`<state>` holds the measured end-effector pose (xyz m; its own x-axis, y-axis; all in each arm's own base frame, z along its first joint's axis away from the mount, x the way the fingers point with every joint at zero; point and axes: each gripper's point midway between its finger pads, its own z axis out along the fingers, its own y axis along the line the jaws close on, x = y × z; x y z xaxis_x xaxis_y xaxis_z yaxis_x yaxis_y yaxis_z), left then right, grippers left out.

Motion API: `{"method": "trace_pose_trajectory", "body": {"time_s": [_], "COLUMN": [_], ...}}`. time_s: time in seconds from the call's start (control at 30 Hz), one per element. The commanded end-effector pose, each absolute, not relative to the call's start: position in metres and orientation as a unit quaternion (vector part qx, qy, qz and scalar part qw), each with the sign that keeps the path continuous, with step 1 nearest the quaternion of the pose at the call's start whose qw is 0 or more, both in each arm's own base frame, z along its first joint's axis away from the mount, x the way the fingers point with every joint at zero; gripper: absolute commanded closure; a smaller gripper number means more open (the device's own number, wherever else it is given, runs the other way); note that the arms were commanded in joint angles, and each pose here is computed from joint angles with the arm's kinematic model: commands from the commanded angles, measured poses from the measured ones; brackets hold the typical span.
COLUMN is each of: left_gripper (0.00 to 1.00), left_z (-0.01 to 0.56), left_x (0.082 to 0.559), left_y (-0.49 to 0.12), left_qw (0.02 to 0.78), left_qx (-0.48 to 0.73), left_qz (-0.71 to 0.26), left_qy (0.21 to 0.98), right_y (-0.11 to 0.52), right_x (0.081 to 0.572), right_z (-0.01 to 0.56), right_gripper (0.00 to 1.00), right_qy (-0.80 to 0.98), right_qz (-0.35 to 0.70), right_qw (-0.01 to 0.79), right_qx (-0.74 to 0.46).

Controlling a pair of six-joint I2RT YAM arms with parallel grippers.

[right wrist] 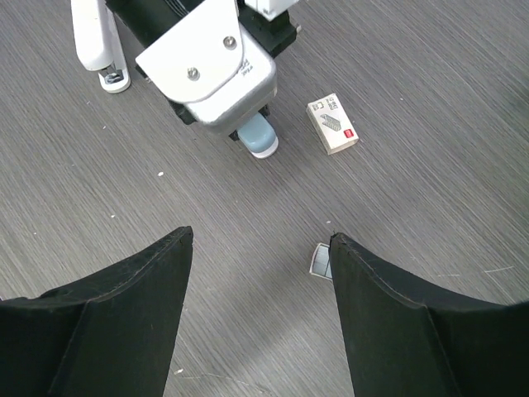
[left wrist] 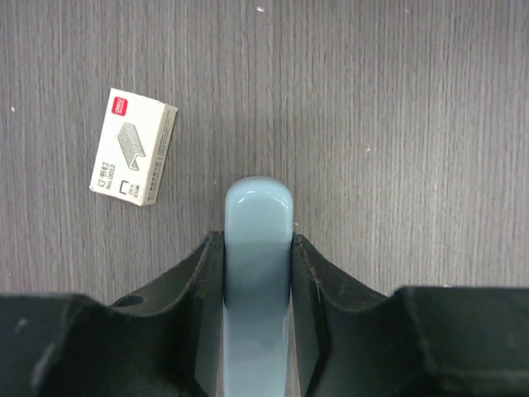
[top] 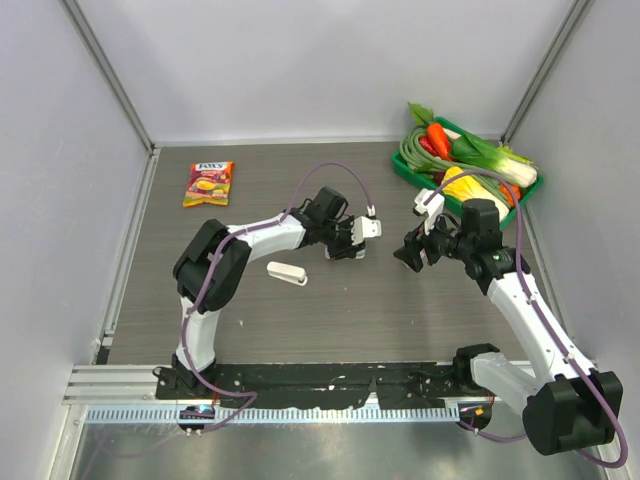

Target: Load the staples into the stapler

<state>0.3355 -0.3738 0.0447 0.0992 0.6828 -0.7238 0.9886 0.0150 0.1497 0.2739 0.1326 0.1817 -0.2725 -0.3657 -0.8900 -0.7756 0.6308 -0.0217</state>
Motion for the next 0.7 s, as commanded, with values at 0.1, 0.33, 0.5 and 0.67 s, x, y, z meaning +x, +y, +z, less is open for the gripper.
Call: {"method": "trace_pose_trajectory", "body": {"time_s": [0.1, 0.33, 0.5, 0.67], "left_gripper": [0.5, 0.22, 0.0, 0.0], "left_z": [0.077, 0.076, 0.128, 0.173], "left_x": [0.346, 0.345, 0.358, 0.354], "left_y": [-0.365, -0.359, -0.356, -0.328], "left_qw": [0.365, 0.368, 0.428, 0.442], "left_qx": [0.601, 0.593, 0.561, 0.573], "left_qz": [-0.275, -0.278, -0.286, -0.284], "left_qy": [0.655, 0.66, 0.648, 0.629], "right_y": [0.135, 0.135, 0.135, 0.136], "right_x": [0.277, 0.276, 0.275, 0.274], "right_z": [0.198, 0.198, 0.198, 0.198], "right_gripper": [0.28, 0.28, 0.28, 0.28], "right_qy": [0.746, 0.745, 0.743, 0.743], "right_qz": [0.212, 0.214, 0.214, 0.216], "right_qw": [0.504, 0.504, 0.505, 0.504], "right_qx": [-0.38, -0.38, -0.383, -0.384]}}
